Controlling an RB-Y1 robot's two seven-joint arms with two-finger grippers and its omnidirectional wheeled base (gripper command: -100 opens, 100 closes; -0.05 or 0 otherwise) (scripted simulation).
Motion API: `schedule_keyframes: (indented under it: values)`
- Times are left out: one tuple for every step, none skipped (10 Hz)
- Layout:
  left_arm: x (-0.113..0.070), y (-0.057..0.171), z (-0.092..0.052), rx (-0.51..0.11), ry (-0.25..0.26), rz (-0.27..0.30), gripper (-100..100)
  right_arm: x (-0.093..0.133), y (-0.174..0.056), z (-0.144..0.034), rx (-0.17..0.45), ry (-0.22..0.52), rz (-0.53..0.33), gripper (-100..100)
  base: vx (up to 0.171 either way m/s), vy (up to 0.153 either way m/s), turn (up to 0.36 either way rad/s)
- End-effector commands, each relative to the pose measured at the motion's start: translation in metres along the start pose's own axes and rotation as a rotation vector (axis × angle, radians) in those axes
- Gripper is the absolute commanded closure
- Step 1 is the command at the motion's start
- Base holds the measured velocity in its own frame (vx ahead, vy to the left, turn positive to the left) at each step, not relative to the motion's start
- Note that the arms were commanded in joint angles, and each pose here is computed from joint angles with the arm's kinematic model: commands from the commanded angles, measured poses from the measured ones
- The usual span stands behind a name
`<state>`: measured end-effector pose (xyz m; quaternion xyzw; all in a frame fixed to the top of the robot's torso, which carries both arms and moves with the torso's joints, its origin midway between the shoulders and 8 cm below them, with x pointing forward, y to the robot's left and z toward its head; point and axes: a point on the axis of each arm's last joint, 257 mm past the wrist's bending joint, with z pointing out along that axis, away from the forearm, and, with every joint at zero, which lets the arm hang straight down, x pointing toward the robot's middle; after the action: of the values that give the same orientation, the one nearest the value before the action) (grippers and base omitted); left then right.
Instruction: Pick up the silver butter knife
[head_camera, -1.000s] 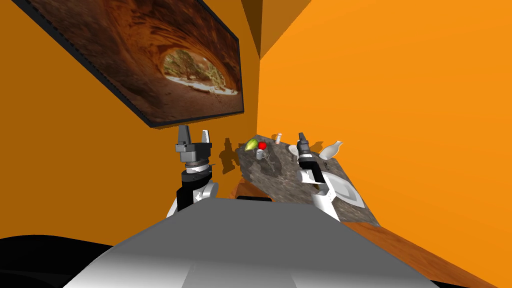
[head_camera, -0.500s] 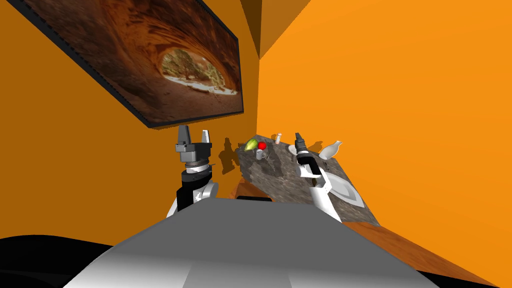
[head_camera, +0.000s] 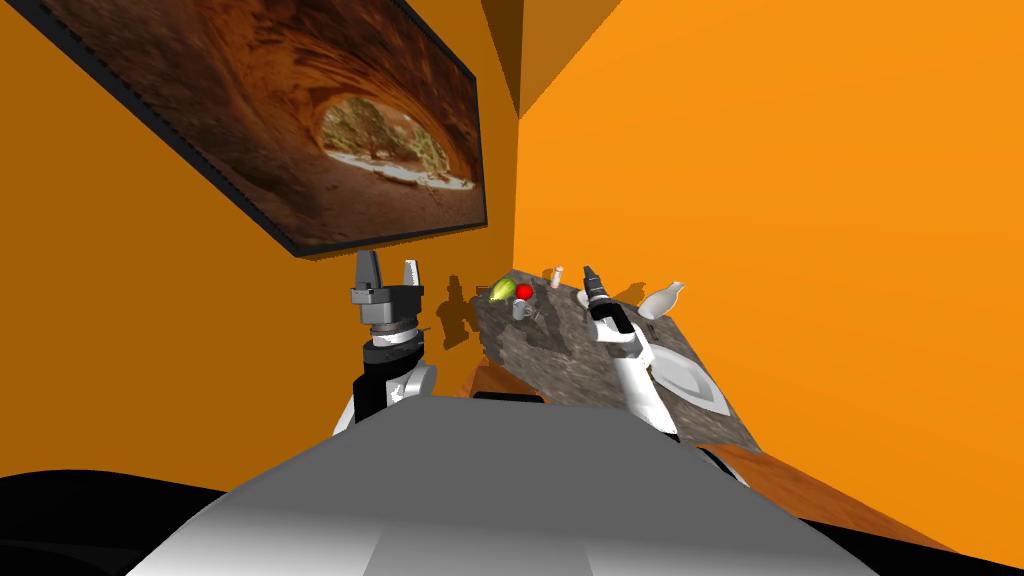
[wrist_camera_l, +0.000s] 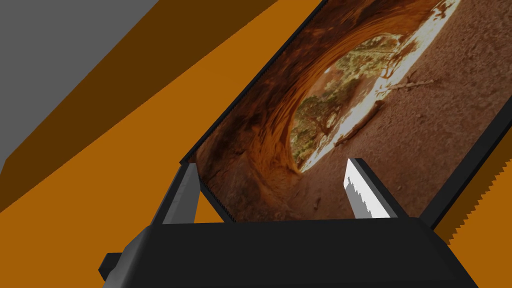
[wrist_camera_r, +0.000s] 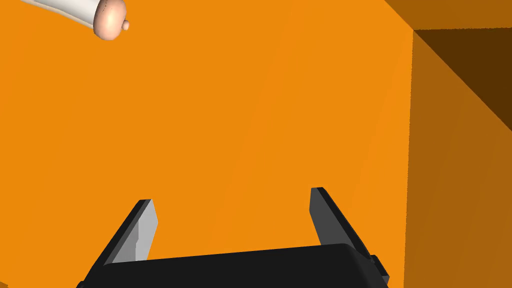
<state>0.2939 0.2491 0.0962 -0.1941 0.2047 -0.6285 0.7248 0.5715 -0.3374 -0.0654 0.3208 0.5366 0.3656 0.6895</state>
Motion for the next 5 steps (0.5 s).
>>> schedule_keyframes:
  values:
    - [0.0,0.0,0.0,0.0,0.0,0.0,0,0.01,-0.015,0.004,0.051,0.025,-0.01,-100,0.008,0.009,0.001]
    - [0.0,0.0,0.0,0.0,0.0,0.0,0,0.017,-0.019,0.016,0.073,0.045,-0.028,-100,0.008,0.01,-0.004]
    - [0.0,0.0,0.0,0.0,0.0,0.0,0,0.021,-0.03,0.016,0.108,0.059,-0.028,-100,0.007,0.008,0.002]
    - [0.0,0.0,0.0,0.0,0.0,0.0,0,0.029,-0.032,0.025,0.127,0.082,-0.047,-100,0.006,0.009,-0.003]
    - [0.0,0.0,0.0,0.0,0.0,0.0,0,0.033,-0.045,0.026,0.165,0.097,-0.046,-100,0.009,0.008,0.008]
